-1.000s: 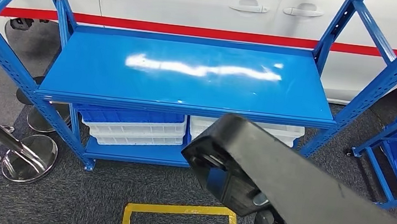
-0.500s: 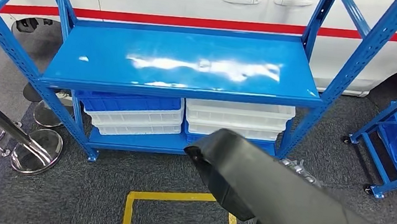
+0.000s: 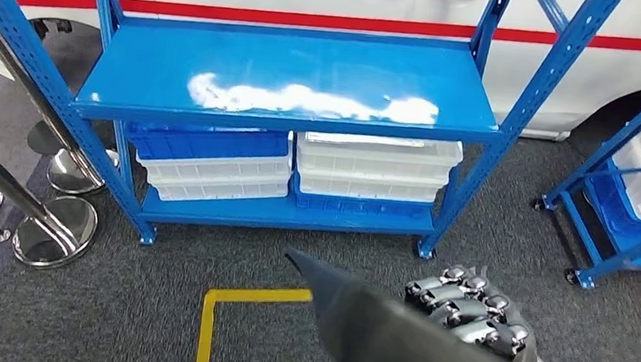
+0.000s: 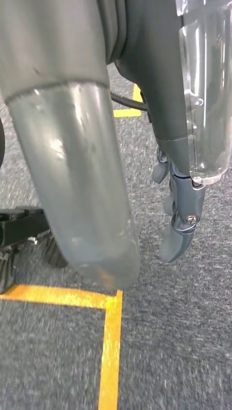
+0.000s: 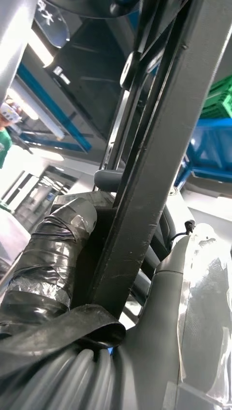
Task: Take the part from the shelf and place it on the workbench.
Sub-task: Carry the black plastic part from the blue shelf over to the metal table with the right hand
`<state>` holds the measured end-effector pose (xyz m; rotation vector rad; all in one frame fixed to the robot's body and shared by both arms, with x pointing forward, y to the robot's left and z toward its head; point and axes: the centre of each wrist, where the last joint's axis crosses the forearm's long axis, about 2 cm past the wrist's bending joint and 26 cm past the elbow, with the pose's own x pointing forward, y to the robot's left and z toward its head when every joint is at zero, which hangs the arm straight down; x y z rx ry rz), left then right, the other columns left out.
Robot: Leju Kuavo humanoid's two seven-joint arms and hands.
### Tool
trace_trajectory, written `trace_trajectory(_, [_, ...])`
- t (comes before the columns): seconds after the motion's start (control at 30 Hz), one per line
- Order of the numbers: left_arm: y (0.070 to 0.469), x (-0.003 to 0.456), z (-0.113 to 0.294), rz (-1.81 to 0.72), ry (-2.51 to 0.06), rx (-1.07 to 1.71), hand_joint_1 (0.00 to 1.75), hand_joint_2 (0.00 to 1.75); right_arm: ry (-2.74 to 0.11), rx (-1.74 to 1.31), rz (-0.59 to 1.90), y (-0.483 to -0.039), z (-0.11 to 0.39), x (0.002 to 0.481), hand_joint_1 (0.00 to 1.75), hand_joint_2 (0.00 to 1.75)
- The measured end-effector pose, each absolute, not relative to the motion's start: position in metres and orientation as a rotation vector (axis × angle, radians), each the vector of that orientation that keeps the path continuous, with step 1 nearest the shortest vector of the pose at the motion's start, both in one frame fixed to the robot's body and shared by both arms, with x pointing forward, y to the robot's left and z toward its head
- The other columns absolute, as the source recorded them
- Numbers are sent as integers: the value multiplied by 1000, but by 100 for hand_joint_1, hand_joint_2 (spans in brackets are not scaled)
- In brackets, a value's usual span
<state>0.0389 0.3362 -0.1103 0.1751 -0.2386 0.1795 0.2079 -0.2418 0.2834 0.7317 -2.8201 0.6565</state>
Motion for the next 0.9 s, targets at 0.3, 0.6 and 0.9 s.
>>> trace_trajectory(0.3, [336,40,-110,177,-237,177,0,0,-2820,727,659,-242,283,208,173,175])
trace_trajectory(0.6, [336,39,-110,157,-224,187,0,0,-2822,729,662,-242,284,208,173,175])
trace_trajectory(0.9, [336,42,-110,140,-222,199,0,0,-2818,739,661,-242,284,208,173,175])
